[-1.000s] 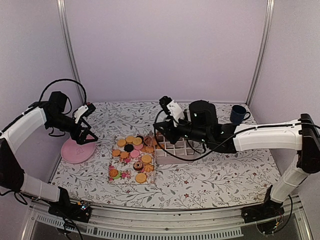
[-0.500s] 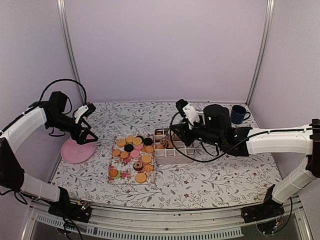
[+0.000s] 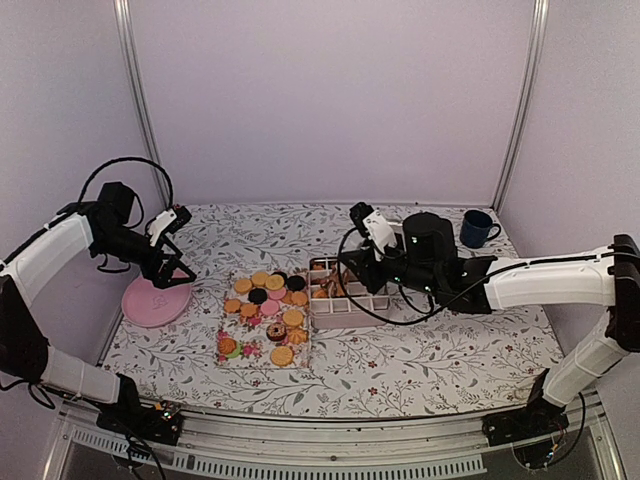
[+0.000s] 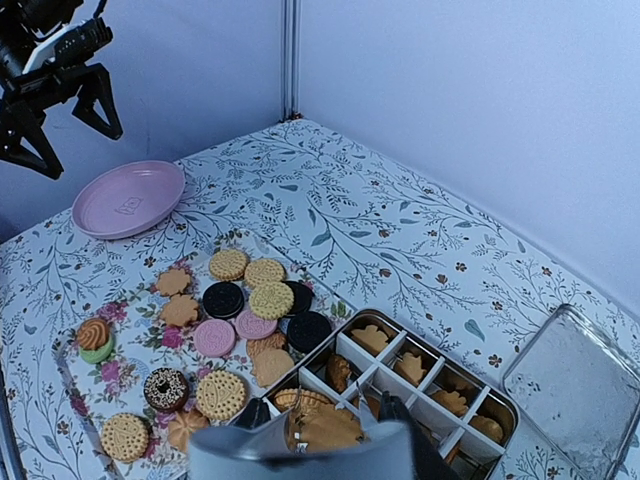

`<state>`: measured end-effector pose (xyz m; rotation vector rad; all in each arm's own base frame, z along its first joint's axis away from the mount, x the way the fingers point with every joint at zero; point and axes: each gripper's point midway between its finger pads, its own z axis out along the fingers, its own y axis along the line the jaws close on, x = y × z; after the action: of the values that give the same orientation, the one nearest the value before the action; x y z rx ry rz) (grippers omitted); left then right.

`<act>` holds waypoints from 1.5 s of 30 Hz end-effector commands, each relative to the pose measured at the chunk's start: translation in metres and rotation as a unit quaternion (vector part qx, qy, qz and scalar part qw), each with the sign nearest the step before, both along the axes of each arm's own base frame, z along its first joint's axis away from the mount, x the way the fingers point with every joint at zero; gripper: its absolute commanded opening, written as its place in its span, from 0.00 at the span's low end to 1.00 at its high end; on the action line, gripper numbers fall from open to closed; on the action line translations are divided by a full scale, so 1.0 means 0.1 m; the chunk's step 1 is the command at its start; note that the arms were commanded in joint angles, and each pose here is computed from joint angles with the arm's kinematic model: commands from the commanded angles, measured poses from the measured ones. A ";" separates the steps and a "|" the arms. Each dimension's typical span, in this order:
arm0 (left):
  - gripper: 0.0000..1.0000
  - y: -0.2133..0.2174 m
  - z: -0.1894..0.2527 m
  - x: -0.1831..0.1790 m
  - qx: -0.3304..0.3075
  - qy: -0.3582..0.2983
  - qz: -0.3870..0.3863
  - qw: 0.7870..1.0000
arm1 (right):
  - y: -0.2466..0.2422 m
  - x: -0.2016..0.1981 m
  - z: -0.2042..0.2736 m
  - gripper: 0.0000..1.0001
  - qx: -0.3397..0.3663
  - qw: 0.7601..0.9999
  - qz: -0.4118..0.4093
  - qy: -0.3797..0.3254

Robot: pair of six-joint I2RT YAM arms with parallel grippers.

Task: Pack the cookies
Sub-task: Place the fake cookies in the empty pocket of the box.

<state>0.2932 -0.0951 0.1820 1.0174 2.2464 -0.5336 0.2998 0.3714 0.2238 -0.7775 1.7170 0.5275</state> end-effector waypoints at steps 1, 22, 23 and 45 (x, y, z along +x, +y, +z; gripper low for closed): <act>0.99 0.01 0.09 0.04 -0.006 -0.008 0.001 1.000 | 0.02 0.09 0.04 0.18 0.020 1.000 -0.009 -0.011; 0.99 0.01 0.10 0.03 -0.006 -0.008 -0.001 1.000 | 0.04 0.08 0.11 0.42 0.022 1.000 0.000 -0.016; 0.99 0.01 0.10 0.03 -0.006 -0.008 -0.001 1.000 | 0.05 0.08 0.12 0.42 0.022 1.000 0.002 -0.017; 0.99 0.02 0.09 0.02 -0.008 -0.001 0.001 1.000 | 0.00 0.06 0.35 0.28 0.030 0.999 -0.002 -0.023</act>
<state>0.2939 -0.0938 0.1848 1.0128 2.2539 -0.5365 0.3049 0.3818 0.2490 -0.7763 1.6634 0.5653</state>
